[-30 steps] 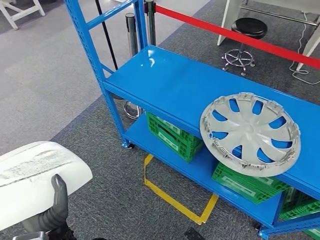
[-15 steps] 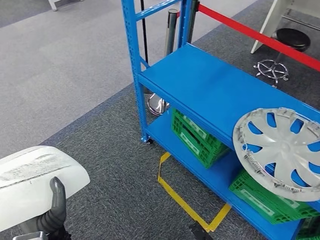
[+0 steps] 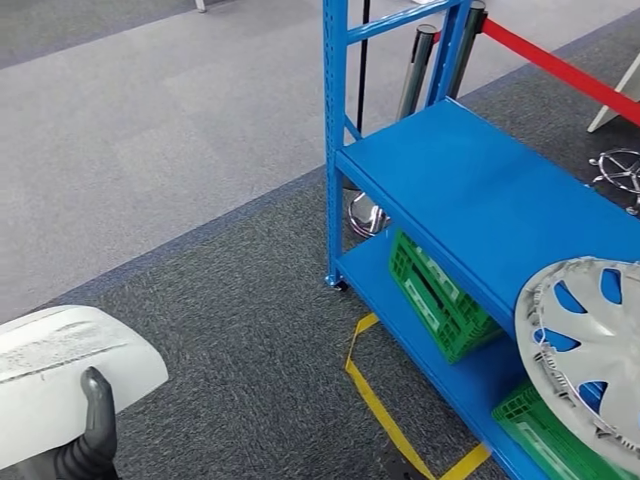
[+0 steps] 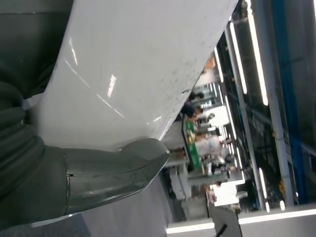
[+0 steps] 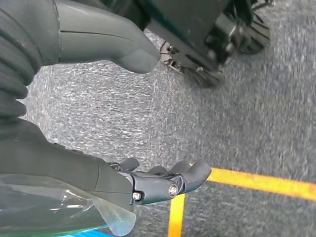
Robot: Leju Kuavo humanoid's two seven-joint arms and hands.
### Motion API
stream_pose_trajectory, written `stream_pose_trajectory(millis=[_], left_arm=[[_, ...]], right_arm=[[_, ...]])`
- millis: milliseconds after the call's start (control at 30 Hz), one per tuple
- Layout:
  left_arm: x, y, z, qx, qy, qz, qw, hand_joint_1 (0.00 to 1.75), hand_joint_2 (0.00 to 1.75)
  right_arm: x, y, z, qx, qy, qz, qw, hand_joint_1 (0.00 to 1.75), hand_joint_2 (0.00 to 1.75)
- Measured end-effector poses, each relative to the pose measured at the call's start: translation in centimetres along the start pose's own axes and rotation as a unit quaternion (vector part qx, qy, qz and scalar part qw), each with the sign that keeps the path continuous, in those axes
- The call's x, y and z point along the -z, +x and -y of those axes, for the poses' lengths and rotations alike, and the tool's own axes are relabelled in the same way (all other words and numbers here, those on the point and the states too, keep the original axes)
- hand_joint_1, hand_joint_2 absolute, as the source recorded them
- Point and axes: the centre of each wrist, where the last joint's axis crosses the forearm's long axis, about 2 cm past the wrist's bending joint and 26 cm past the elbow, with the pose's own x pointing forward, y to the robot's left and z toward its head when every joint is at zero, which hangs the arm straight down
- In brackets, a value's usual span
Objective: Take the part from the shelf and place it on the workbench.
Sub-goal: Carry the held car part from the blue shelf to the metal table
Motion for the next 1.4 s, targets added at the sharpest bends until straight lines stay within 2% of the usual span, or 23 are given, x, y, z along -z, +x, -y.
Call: stream_pose_trajectory(millis=[300,567,767,900,1167,1400], left_arm=[[0.7,0.2,-0.7,-0.015,0.038,-0.013,0.999,1.75,1.75],[2.6,0.1,-0.6,-0.035,0.07,0.003,0.997,1.75,1.75],[2.8,-0.1,-0.4,-0.058,0.082,-0.011,0.995,1.75,1.75],[2.9,-0.2,-0.4,-0.063,0.087,-0.013,0.994,1.75,1.75],[2.6,-0.2,-0.7,-0.06,0.088,-0.02,0.994,1.75,1.75],[3.0,-0.1,-1.3,-0.029,0.113,-0.009,0.993,1.75,1.75]], right_arm=[[-0.1,-0.2,-0.4,-0.022,0.009,-0.018,1.0,0.0,1.75],[0.7,2.6,1.8,-0.026,-0.023,0.026,0.999,0.0,1.75],[0.7,2.5,2.0,0.003,-0.031,0.062,0.998,0.0,1.75],[0.2,0.1,1.3,0.028,-0.052,0.04,0.997,0.0,1.75],[-2.0,-6.9,-0.6,0.086,-0.076,-0.054,0.992,0.0,1.75],[-2.6,-8.4,-0.7,0.094,-0.084,-0.066,0.99,0.0,1.75]])
